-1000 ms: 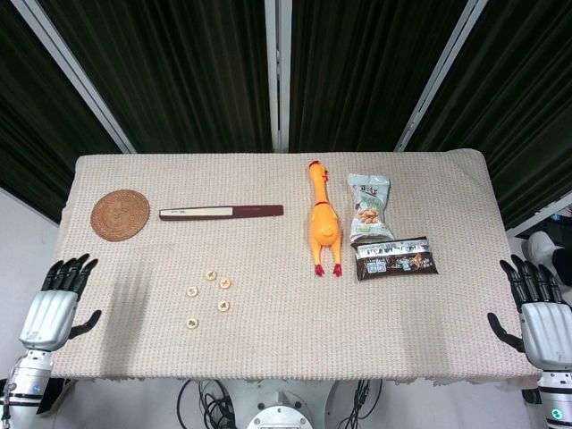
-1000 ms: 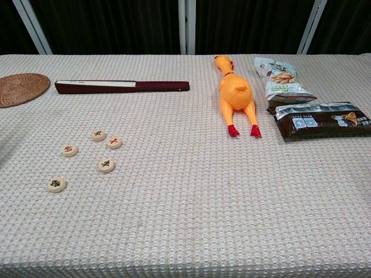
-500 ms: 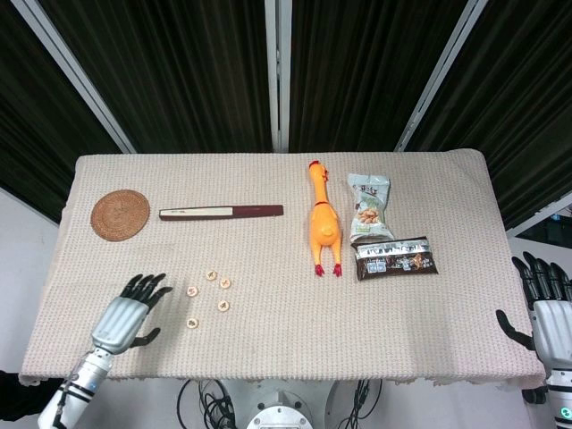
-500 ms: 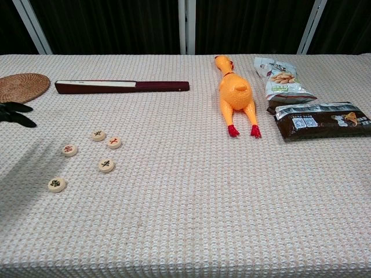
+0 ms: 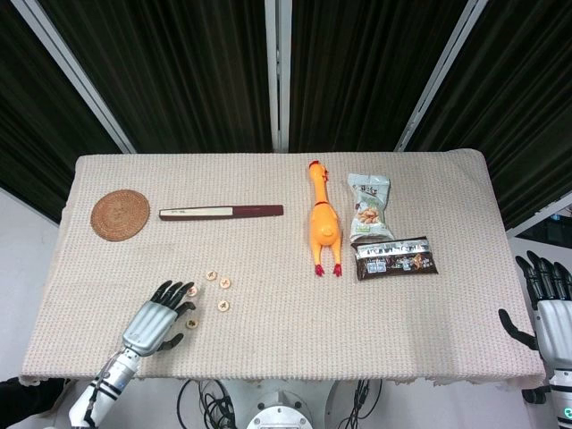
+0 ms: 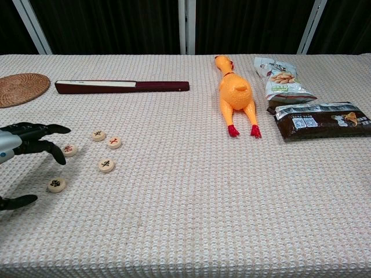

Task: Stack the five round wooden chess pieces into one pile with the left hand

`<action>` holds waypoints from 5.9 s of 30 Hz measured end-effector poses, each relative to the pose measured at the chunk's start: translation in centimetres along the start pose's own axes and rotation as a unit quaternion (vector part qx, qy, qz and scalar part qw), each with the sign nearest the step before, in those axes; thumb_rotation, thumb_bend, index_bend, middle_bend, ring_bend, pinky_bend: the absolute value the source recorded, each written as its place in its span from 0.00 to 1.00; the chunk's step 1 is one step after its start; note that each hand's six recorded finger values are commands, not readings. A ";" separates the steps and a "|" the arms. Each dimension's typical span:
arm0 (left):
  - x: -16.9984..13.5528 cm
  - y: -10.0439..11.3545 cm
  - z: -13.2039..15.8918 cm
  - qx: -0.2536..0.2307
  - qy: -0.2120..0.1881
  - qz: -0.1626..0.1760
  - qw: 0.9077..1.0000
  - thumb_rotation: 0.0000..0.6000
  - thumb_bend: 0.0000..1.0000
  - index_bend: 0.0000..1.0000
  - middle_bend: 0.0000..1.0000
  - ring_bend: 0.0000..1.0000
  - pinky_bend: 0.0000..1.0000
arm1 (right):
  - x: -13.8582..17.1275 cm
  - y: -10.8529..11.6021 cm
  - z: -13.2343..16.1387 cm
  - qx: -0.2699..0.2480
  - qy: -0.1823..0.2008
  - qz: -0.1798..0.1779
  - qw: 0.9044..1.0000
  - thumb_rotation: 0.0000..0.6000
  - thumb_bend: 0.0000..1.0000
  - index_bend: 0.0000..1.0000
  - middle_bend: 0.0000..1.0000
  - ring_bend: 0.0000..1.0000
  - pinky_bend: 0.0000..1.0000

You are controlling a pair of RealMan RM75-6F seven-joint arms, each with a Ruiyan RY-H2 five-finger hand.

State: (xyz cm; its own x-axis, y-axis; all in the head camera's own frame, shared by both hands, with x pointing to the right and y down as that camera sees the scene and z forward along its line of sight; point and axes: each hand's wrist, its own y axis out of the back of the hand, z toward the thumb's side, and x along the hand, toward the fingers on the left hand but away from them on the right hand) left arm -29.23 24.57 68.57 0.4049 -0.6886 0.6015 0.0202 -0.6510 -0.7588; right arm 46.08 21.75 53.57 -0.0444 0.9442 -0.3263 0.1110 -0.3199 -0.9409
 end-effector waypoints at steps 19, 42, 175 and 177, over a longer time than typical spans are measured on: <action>1.3 -0.6 0.3 -0.021 -0.011 0.001 1.000 1.00 0.28 0.41 0.00 0.00 0.00 | -0.1 0.0 -0.2 -0.002 -0.003 0.003 1.000 1.00 0.25 0.00 0.00 0.00 0.00; 1.7 -1.0 0.2 -0.032 -0.005 -0.003 0.999 1.00 0.32 0.49 0.00 0.00 0.00 | 0.0 0.1 -0.2 -0.003 -0.003 0.001 1.000 1.00 0.25 0.00 0.00 0.00 0.00; 12.9 3.1 0.8 -0.043 0.102 -0.013 0.994 1.00 0.31 0.40 0.00 0.00 0.00 | 0.0 1.2 -1.2 -0.023 -0.012 -0.002 1.000 1.00 0.26 0.00 0.00 0.00 0.00; 12.9 3.2 0.8 -0.035 0.104 -0.012 0.994 1.00 0.31 0.41 0.00 0.00 0.00 | 0.0 1.1 -1.3 -0.023 -0.012 -0.001 1.000 1.00 0.26 0.00 0.00 0.00 0.00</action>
State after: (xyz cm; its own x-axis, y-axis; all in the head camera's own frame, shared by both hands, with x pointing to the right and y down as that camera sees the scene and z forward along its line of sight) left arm -23.25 13.89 73.71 0.2080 -0.7183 0.6639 -0.0396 -0.6843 -0.7281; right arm 47.46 21.49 52.61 -0.0681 0.9426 -0.3269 0.1561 -0.3136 -0.9366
